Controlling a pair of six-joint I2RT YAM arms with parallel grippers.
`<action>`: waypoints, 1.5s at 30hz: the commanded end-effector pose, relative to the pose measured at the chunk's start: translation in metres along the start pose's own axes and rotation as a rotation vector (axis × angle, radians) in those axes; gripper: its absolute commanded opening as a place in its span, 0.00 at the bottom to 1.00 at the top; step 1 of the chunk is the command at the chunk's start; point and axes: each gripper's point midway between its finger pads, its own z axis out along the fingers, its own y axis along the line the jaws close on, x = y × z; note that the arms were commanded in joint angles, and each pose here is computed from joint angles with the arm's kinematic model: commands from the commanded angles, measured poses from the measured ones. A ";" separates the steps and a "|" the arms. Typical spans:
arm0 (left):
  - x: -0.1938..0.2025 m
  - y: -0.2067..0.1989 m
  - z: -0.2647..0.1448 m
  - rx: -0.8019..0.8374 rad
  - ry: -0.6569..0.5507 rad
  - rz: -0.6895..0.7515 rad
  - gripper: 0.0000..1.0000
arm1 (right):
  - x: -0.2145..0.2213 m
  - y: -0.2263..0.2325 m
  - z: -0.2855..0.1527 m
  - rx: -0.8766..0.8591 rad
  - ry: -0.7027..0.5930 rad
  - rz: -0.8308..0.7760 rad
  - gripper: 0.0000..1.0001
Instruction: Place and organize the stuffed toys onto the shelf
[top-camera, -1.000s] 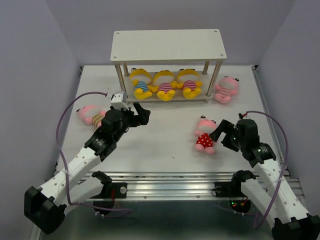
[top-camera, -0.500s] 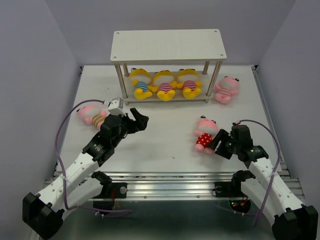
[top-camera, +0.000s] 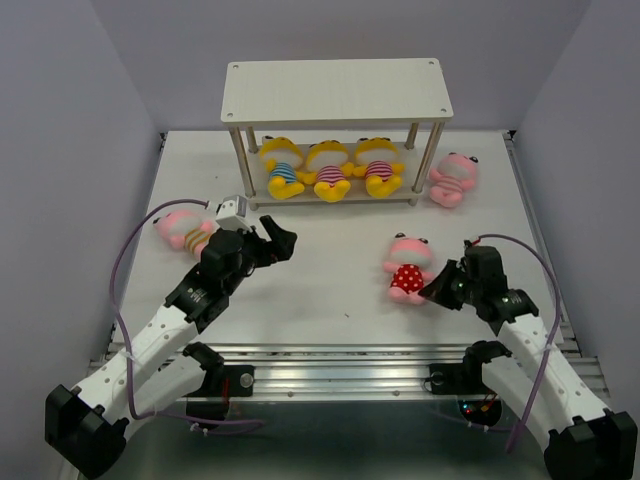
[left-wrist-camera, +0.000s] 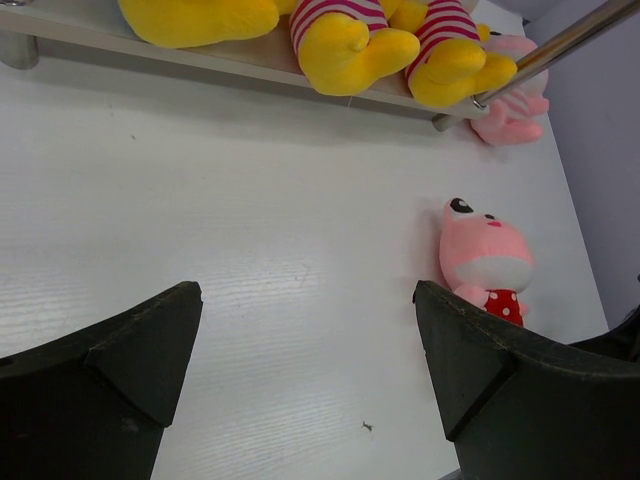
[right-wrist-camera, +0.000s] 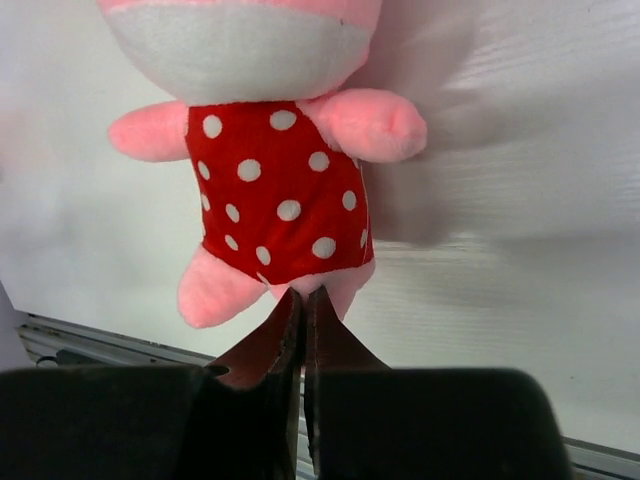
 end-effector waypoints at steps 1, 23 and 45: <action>-0.005 -0.002 -0.001 0.009 -0.034 -0.009 0.99 | -0.044 0.045 -0.030 -0.101 -0.150 -0.152 0.01; -0.026 -0.004 -0.016 0.006 -0.112 -0.039 0.99 | -0.134 0.267 -0.213 -0.766 -0.514 -0.645 0.01; -0.024 0.002 -0.007 -0.038 -0.097 -0.025 0.99 | -0.291 0.352 -0.137 -0.676 -0.578 -0.624 0.01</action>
